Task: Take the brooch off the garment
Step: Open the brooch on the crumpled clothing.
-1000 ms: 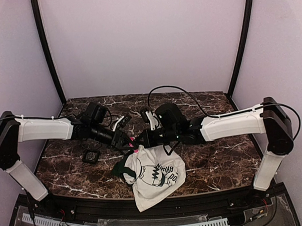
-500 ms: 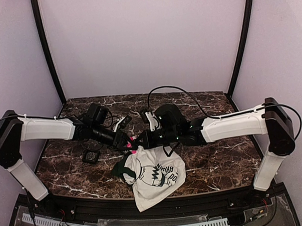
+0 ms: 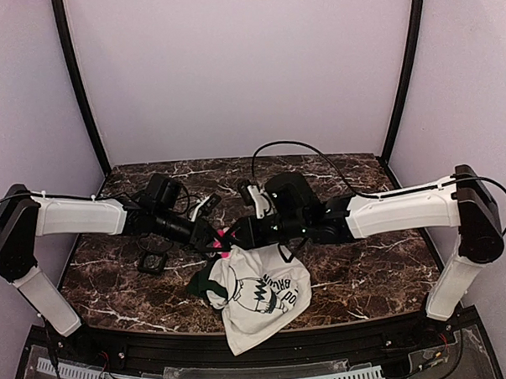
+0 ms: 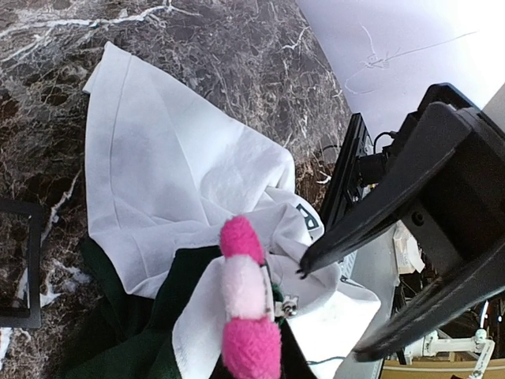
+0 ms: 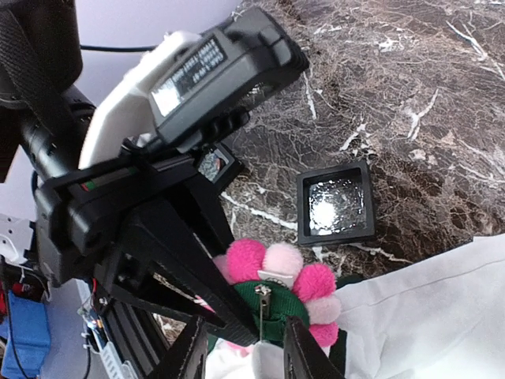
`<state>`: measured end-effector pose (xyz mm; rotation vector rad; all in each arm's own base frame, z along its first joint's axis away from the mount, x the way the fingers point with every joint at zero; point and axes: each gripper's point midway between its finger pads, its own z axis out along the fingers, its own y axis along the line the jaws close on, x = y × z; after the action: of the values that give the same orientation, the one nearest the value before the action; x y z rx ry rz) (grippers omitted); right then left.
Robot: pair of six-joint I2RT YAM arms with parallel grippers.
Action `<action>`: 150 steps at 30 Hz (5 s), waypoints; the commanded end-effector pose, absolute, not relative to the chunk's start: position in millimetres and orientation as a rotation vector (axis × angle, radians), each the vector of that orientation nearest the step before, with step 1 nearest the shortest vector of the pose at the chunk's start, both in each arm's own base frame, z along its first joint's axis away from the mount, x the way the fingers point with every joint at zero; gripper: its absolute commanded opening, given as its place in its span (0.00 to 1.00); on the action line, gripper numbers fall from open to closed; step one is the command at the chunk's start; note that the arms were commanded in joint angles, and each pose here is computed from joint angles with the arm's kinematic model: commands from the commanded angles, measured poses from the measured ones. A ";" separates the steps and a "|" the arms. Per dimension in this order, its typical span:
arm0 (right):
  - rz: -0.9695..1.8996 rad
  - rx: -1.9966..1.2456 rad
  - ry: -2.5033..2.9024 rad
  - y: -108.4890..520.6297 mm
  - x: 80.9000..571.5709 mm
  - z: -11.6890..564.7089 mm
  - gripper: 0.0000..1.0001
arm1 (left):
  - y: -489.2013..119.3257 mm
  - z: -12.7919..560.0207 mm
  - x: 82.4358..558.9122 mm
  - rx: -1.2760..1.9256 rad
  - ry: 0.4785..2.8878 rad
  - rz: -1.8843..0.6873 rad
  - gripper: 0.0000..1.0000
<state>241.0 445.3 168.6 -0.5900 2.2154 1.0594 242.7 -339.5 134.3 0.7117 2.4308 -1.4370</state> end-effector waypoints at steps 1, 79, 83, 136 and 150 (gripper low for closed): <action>1.067 -0.603 2.122 430.9 233.5 205.5 0.50 | -341.4 147.7 235.3 0.791 2.345 -1.469 0.01; 1.590 -0.496 2.420 470.9 226.3 124.8 0.00 | -362.3 219.8 129.8 1.388 1.843 -1.353 0.01; 1.571 -0.509 2.414 477.2 231.7 123.0 0.00 | -364.5 220.1 126.9 1.399 1.838 -1.359 0.01; 1.691 -1.035 1.847 433.0 163.1 227.4 0.77 | -344.9 227.4 173.8 1.163 1.915 -1.523 0.01; 1.783 -1.060 1.814 434.2 155.0 223.7 0.31 | -344.6 231.7 170.7 1.168 1.894 -1.548 0.01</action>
<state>156.1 434.4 221.9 -1.0500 1.8595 1.7618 172.4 -347.1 217.4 1.1603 1.9607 -1.5402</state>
